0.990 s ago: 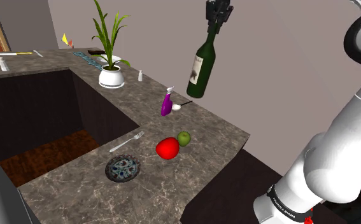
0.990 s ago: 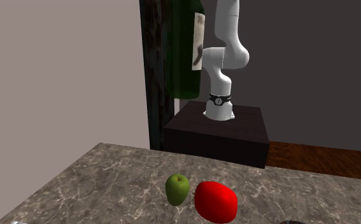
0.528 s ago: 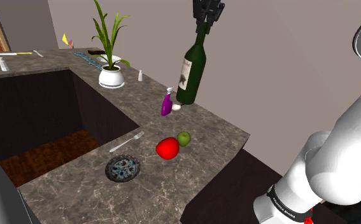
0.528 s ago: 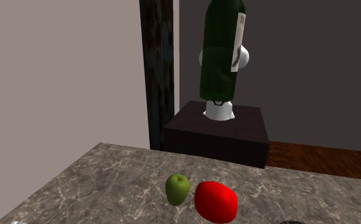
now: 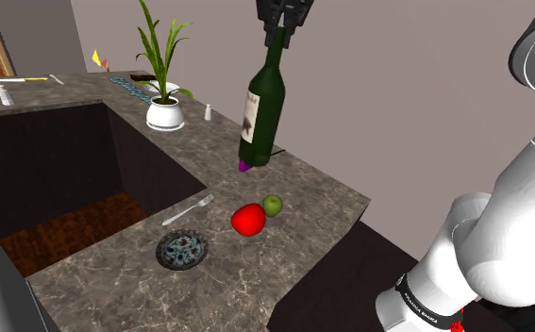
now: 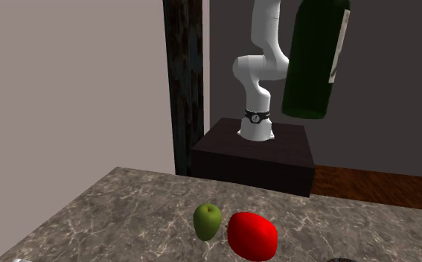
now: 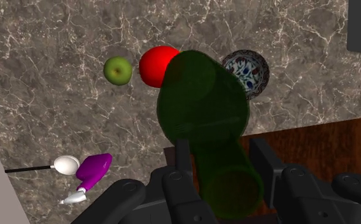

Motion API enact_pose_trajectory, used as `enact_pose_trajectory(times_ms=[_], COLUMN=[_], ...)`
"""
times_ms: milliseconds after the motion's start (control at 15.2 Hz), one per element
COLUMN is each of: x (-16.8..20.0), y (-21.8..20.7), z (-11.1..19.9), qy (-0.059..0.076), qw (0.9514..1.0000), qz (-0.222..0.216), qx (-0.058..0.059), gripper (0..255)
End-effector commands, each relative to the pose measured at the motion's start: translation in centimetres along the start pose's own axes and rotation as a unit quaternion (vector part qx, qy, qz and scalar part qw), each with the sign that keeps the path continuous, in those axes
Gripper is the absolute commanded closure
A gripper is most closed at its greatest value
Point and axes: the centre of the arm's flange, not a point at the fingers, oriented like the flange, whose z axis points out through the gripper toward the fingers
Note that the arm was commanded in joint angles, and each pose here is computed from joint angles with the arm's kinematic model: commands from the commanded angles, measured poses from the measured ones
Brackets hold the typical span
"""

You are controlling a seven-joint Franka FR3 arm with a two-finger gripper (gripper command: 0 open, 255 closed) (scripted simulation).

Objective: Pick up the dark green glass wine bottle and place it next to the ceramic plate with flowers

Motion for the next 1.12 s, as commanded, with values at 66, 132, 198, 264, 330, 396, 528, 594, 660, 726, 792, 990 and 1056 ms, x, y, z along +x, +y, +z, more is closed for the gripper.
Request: enact_pose_trajectory(times_ms=[66,132,198,264,330,396,528,594,660,726,792,990,1056], x=[-0.5,-0.6,-0.6,-0.6,-0.6,-0.6,-0.6,-0.7,-0.7,-0.7,-0.7,-0.7,-0.8], y=[-4.0,-4.0,-4.0,-4.0,-4.0,-4.0,-4.1,-4.1,-4.1,-4.1,-4.1,-4.1,-4.2], z=[0.1,0.6,1.2,1.7,2.2,2.8,3.8,4.3,4.9,5.4,5.9,7.5,8.0], qy=[0.0,0.0,0.0,0.0,0.0,0.0,0.0,0.0,0.0,0.0,0.0,0.0,0.0], qw=[1.0,1.0,1.0,1.0,1.0,1.0,1.0,1.0,1.0,1.0,1.0,1.0,1.0], qz=[0.001,0.001,0.001,0.001,0.001,0.001,0.001,0.001,0.001,0.001,0.001,0.001,0.001], qx=[0.0,0.0,0.0,0.0,0.0,0.0,0.0,0.0,0.0,0.0,0.0,0.0,0.0], gripper=[255,255,255,255,255,255,255,255,255,255,255,255,255])
